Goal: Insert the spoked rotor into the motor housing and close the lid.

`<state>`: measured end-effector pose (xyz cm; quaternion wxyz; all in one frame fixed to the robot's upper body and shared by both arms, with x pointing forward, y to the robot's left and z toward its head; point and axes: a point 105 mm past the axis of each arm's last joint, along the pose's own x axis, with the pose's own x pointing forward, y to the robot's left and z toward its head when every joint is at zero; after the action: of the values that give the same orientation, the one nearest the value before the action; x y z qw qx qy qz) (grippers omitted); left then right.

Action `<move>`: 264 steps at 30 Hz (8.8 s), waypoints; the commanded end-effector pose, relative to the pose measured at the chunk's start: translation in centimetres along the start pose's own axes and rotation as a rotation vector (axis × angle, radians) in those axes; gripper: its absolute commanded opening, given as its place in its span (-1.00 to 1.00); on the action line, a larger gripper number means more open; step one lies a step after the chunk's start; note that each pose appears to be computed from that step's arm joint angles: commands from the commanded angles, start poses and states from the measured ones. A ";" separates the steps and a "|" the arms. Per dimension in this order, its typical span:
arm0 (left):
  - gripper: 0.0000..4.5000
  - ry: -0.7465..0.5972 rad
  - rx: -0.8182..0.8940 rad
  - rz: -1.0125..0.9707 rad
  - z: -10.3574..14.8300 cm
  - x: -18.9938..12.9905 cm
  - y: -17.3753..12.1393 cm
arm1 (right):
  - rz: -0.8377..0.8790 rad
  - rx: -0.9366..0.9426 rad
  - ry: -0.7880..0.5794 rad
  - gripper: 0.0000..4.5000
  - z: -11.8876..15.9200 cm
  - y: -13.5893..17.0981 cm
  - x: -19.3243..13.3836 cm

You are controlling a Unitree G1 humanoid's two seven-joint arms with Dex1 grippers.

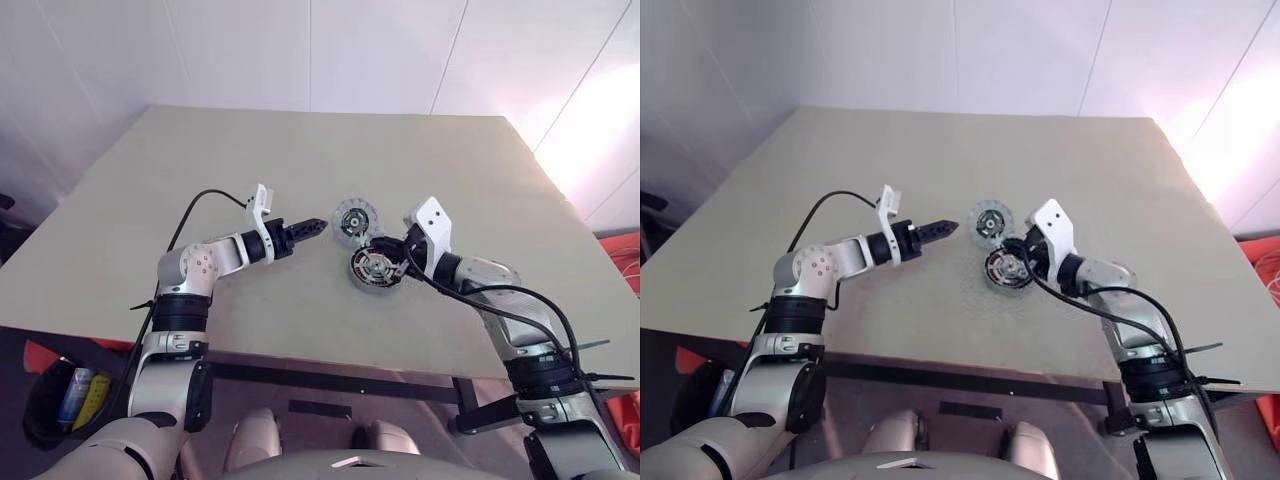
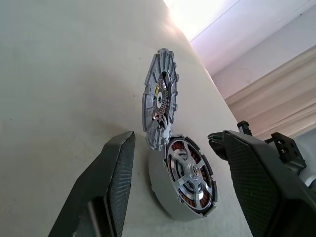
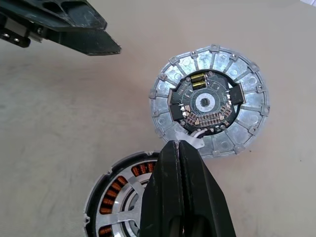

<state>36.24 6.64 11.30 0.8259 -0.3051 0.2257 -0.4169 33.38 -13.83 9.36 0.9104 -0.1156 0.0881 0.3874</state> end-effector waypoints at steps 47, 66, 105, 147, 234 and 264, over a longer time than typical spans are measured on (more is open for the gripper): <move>0.36 -0.002 0.286 0.050 2.1 -1.7 0.4 | 0.763 -0.936 0.478 0.98 3.5 -1.6 -2.7; 0.36 -0.011 0.288 0.062 1.9 -1.8 0.5 | 0.888 -0.962 0.587 0.98 0.1 -1.1 -1.8; 0.36 -0.002 0.284 0.050 1.0 -1.2 0.1 | 0.826 -1.074 0.556 -0.97 0.5 -1.5 -0.3; 0.36 -0.103 0.230 0.192 0.7 -5.0 2.5 | 0.099 0.428 0.619 -0.97 6.4 3.2 5.6; 0.36 -0.090 0.373 0.198 3.0 -2.7 3.1 | 0.027 0.177 0.005 -0.99 6.8 1.8 6.2; 0.36 -0.121 0.382 0.256 4.2 -4.2 4.0 | 0.020 0.305 0.142 -0.99 -1.4 2.9 8.3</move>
<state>38.36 13.39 10.26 0.9228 -0.1453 0.1611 -0.3183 36.97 -5.65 5.87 0.9022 -0.0063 0.2069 0.3784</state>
